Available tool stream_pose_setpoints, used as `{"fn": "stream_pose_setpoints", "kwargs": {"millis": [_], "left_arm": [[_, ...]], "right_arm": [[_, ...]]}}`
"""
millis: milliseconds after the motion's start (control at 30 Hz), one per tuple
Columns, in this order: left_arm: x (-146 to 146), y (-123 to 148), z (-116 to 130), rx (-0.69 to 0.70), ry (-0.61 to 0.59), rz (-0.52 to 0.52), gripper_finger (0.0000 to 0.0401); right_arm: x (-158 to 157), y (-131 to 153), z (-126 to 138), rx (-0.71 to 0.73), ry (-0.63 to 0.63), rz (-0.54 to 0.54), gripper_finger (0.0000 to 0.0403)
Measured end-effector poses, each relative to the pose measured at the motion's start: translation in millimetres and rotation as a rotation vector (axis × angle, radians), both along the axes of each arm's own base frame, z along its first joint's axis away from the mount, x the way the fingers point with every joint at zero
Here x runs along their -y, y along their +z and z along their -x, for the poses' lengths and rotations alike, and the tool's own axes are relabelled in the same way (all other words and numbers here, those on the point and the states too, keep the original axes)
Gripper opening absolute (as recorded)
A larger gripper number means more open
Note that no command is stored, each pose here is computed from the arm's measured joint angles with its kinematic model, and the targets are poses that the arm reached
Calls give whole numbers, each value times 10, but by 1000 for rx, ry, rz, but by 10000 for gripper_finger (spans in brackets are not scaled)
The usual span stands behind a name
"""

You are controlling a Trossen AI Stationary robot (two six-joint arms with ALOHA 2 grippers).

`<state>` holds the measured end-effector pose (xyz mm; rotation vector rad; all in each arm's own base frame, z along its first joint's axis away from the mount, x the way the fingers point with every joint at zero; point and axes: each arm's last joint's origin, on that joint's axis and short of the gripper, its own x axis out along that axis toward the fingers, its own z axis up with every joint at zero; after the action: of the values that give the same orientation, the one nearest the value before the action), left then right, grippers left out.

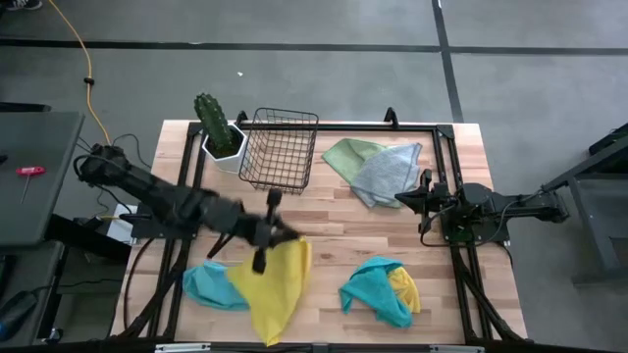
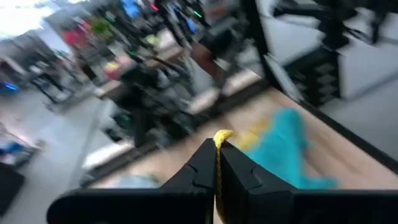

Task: Fold microfiber towels
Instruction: Fold the left yellow microfiber cloth

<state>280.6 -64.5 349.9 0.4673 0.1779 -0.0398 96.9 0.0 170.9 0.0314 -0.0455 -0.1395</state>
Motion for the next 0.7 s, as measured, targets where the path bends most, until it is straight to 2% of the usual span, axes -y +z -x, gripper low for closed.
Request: {"fn": "stream_pose_setpoints", "kwargs": {"millis": [100,233,433,600,700], "left_arm": [[-147,249,-9,81,9,14,0],[-202,471,104,128,-49,99,0],[-92,83,145,-113,-51,208,0],[65,-373,163,-195,13,283,0],[154,-559,203,-172,45,336,0]], "right_arm": [[0,0,0,0,0,0,0],[0,-1,0,0,-1,0,0],[0,1,0,0,0,0,0],[0,-1,0,0,0,0,0],[0,-1,0,0,0,0,0]]}}
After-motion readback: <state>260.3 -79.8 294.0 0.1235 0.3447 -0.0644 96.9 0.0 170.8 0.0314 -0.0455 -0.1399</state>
